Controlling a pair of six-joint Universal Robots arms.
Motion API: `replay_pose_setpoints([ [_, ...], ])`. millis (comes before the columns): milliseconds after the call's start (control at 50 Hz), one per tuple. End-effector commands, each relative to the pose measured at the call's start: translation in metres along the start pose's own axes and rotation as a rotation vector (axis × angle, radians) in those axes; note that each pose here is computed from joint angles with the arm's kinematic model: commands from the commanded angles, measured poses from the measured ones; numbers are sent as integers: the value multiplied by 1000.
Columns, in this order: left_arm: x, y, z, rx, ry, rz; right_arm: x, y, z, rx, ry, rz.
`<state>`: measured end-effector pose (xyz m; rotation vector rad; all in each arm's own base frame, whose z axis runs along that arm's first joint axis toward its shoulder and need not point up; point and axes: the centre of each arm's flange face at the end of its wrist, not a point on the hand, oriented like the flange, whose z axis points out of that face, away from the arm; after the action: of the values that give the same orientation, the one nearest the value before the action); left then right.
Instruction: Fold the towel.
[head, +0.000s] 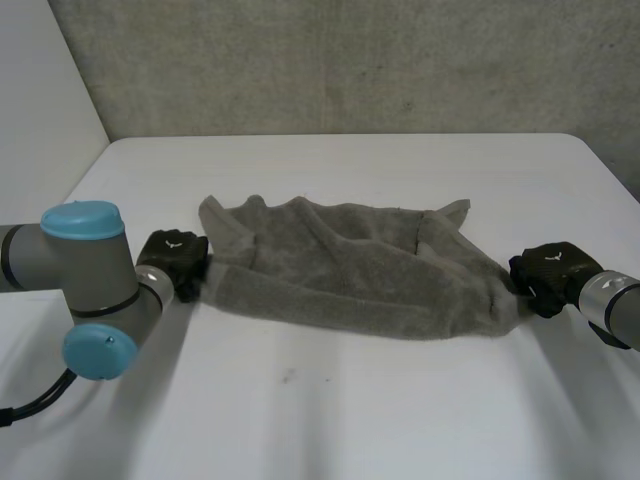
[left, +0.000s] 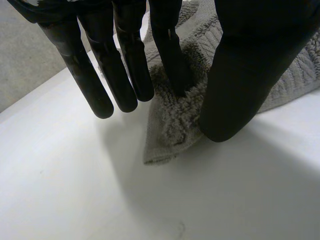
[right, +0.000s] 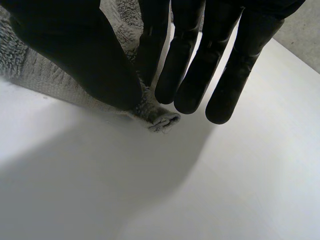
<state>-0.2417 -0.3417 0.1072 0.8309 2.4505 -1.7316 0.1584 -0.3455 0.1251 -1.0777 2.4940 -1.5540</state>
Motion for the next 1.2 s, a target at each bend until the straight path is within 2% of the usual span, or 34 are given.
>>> replay_pose_setpoints([
  [20, 2, 1, 5, -3, 20, 0, 0, 0, 0, -1, 0, -2],
  [220, -1, -15, 3, 46, 6, 12, 2, -3, -1, 4, 7, -6],
  [320, -14, -60, -24, 156, -42, 15, 12, -23, -13, 54, 51, -30],
  [360, -28, -97, -60, 258, -78, 4, 16, -34, -21, 81, 72, -43],
  [380, -28, -97, -60, 259, -79, 4, 20, -43, -29, 105, 95, -51],
  [420, -39, -119, -91, 332, -112, 4, 24, -51, -37, 127, 114, -57],
  [440, -39, -119, -92, 333, -112, 4, 27, -60, -45, 145, 130, -65],
  [480, -47, -133, -124, 393, -142, 6, 30, -69, -56, 163, 149, -75],
  [520, -50, -137, -139, 411, -152, 7, 32, -92, -86, 202, 176, -99],
  [540, -55, -138, -152, 417, -168, 7, 32, -92, -86, 202, 176, -99],
  [620, -64, -136, -173, 391, -194, 5, 37, -102, -127, 153, 204, -165],
  [640, -64, -136, -174, 390, -195, 5, 37, -102, -127, 153, 205, -165],
  [680, -74, -129, -196, 302, -209, -7, 36, -96, -147, 66, 203, -270],
  [700, -74, -129, -196, 301, -209, -7, 35, -96, -147, 66, 202, -271],
  [740, -73, -117, -210, 184, -182, -14, 25, -85, -161, -30, 160, -374],
  [760, -73, -117, -210, 183, -182, -14, 25, -85, -161, -30, 159, -375],
  [780, -69, -107, -214, 105, -154, -14, 20, -80, -165, -65, 133, -417],
  [800, -69, -107, -214, 104, -154, -14, 15, -73, -166, -94, 101, -442],
  [840, -59, -83, -218, -55, -90, -7, 9, -68, -166, -113, 73, -457],
  [900, -54, -71, -217, -126, -62, 9, -2, -51, -159, -167, 9, -436],
  [940, -45, -46, -202, -238, -6, 63, -7, -40, -153, -202, -34, -418],
  [980, -43, -38, -192, -272, 10, 73, -16, -17, -133, -299, -137, -403],
  [1020, -42, -31, -181, -294, 22, 77, -18, -10, -122, -345, -167, -414],
  [1120, -44, -26, -129, -279, 14, 95, -18, -19, -93, -353, -101, -501],
  [1200, -51, -41, -99, -225, -20, 99, -6, -58, -60, -217, 66, -523],
])
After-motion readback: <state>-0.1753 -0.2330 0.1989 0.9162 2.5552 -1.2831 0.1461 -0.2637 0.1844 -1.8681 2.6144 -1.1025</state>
